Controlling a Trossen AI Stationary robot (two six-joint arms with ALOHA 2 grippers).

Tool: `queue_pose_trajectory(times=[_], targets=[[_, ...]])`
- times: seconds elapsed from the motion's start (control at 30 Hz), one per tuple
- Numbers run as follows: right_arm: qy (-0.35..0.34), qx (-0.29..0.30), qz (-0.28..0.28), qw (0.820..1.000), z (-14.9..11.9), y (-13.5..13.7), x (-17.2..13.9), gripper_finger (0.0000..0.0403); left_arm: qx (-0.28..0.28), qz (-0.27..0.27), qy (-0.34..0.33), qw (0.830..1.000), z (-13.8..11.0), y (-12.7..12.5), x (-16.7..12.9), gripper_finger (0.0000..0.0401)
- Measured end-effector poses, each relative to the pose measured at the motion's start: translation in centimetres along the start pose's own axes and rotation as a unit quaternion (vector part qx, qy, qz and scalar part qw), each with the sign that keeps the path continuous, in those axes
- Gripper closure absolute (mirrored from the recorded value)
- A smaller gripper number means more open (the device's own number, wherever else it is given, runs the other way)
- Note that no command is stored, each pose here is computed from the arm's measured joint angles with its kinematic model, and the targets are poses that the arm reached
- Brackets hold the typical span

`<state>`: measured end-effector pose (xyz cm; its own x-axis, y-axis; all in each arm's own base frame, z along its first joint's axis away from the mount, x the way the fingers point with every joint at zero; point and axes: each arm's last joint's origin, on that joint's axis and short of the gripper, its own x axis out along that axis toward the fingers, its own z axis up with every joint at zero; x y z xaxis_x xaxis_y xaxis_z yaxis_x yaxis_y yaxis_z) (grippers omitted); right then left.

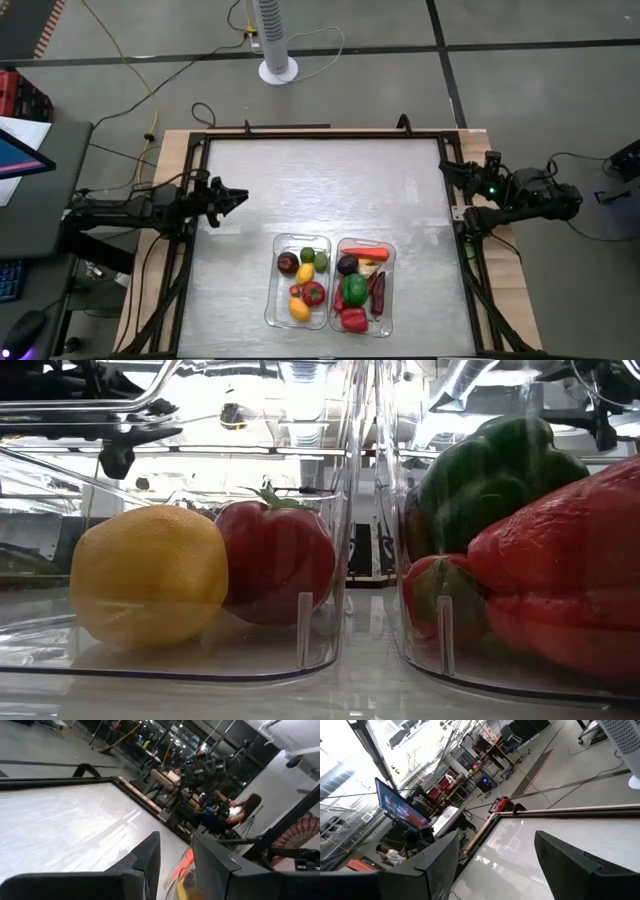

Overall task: Sort produce into baskets
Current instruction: Return to Home Position

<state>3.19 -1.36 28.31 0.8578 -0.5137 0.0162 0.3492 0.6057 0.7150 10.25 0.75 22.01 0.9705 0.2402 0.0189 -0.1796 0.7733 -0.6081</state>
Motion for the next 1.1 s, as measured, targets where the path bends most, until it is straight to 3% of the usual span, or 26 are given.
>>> queue_pose_trajectory(times=[0.23,0.37,0.7,1.1], targets=[[0.001,0.009,0.004,1.0,-0.1,0.0,0.1,0.0117,0.01,-0.022,-0.033,0.999,0.6,-0.1,-1.0,0.0318],[0.002,0.012,0.008,1.0,-1.5,-0.3,0.9,0.0117,0.015,-0.023,-0.064,0.998,1.0,0.1,-2.3,0.033],[0.019,0.041,0.017,0.999,-4.8,-1.5,2.4,0.0117,0.003,-0.01,-0.04,0.999,0.6,0.4,-2.3,0.0349],[0.01,0.04,0.014,0.999,-4.9,-1.6,2.5,0.0117,0.008,0.002,-0.052,0.999,0.7,0.4,-2.3,0.035]])
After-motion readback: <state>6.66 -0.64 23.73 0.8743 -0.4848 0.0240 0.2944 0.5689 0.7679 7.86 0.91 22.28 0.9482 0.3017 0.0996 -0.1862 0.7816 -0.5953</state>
